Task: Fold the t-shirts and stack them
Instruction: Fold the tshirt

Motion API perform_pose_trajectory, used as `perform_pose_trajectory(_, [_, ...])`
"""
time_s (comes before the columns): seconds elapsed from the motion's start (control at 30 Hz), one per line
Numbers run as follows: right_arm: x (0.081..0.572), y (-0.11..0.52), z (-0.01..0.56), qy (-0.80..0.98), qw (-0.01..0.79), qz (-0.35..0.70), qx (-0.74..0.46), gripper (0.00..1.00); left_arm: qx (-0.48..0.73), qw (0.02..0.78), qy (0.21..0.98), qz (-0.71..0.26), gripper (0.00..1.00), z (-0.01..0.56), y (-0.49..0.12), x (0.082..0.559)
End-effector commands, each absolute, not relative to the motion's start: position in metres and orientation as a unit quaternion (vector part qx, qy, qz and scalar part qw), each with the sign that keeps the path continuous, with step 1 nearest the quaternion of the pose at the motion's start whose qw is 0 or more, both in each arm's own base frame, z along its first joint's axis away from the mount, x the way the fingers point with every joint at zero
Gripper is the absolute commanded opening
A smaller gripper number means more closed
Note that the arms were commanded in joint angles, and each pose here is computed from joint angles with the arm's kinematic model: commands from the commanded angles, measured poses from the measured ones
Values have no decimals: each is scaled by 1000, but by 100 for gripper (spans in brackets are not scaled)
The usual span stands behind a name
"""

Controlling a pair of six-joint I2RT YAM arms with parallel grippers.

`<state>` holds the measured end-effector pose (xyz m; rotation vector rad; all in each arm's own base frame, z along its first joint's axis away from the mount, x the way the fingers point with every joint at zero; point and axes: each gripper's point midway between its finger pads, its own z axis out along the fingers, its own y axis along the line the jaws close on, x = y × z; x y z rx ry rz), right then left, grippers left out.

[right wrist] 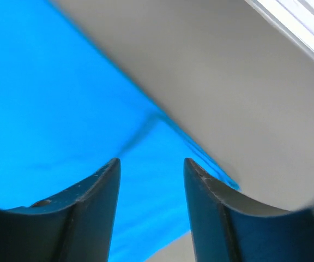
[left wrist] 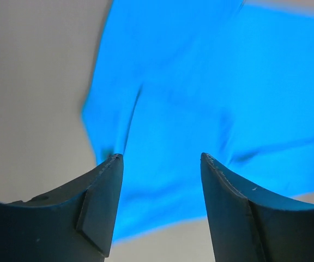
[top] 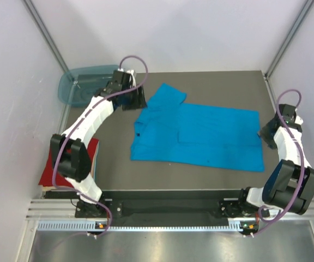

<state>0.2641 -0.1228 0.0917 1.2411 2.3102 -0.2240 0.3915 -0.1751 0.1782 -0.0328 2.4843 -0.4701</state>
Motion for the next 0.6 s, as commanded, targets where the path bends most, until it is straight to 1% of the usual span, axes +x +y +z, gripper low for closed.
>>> perform_pose_trajectory(0.0, [331,-121,145,858,386,-16,340,54,22,363,910,-197,63,197,-185,448])
perform_pose_trajectory(0.03, [340,-120,148,858,401,-9,322,55,14,368,906,-207,63,192,-184,468])
perform_pose_trajectory(0.07, [356,-119,157,850,429,7,305,57,14,373,901,-220,63,190,-188,477])
perform_pose_trajectory(0.1, [370,-114,154,859,425,31,283,57,19,385,890,-242,63,187,-194,496])
perform_pose_trajectory(0.13, [380,-114,154,861,423,40,280,57,26,386,886,-254,63,185,-199,503])
perform_pose_trajectory(0.17, [384,-116,151,871,411,38,266,57,32,388,884,-259,66,182,-201,510])
perform_pose_trajectory(0.2, [401,-120,166,869,425,41,251,57,38,386,884,-259,67,178,-202,517])
perform_pose_trajectory(0.23, [409,-125,149,881,406,35,242,57,43,376,887,-265,67,168,-205,528])
perform_pose_trajectory(0.27, [410,-129,145,886,390,27,248,57,46,372,888,-266,67,161,-206,534])
perform_pose_trajectory(0.3, [419,-148,158,879,397,-10,264,57,43,357,896,-261,67,141,-206,540])
perform_pose_trajectory(0.37, [419,-161,134,887,340,-35,311,57,41,369,893,-254,68,141,-205,556])
perform_pose_trajectory(0.4, [434,-170,150,879,353,-42,318,56,42,361,897,-252,68,125,-206,561])
perform_pose_trajectory(0.43, [440,-170,132,888,331,-37,317,56,47,374,892,-251,68,131,-208,571])
perform_pose_trajectory(0.47, [448,-171,132,890,335,-34,308,56,49,375,892,-247,68,126,-208,576])
perform_pose_trajectory(0.5, [459,-173,137,890,346,-33,297,56,51,365,898,-240,68,108,-207,580])
perform_pose_trajectory(0.53, [463,-176,127,898,339,-38,278,56,55,377,894,-236,67,117,-207,588])
perform_pose_trajectory(0.57, [469,-179,128,898,343,-41,271,56,55,380,895,-225,68,112,-205,593])
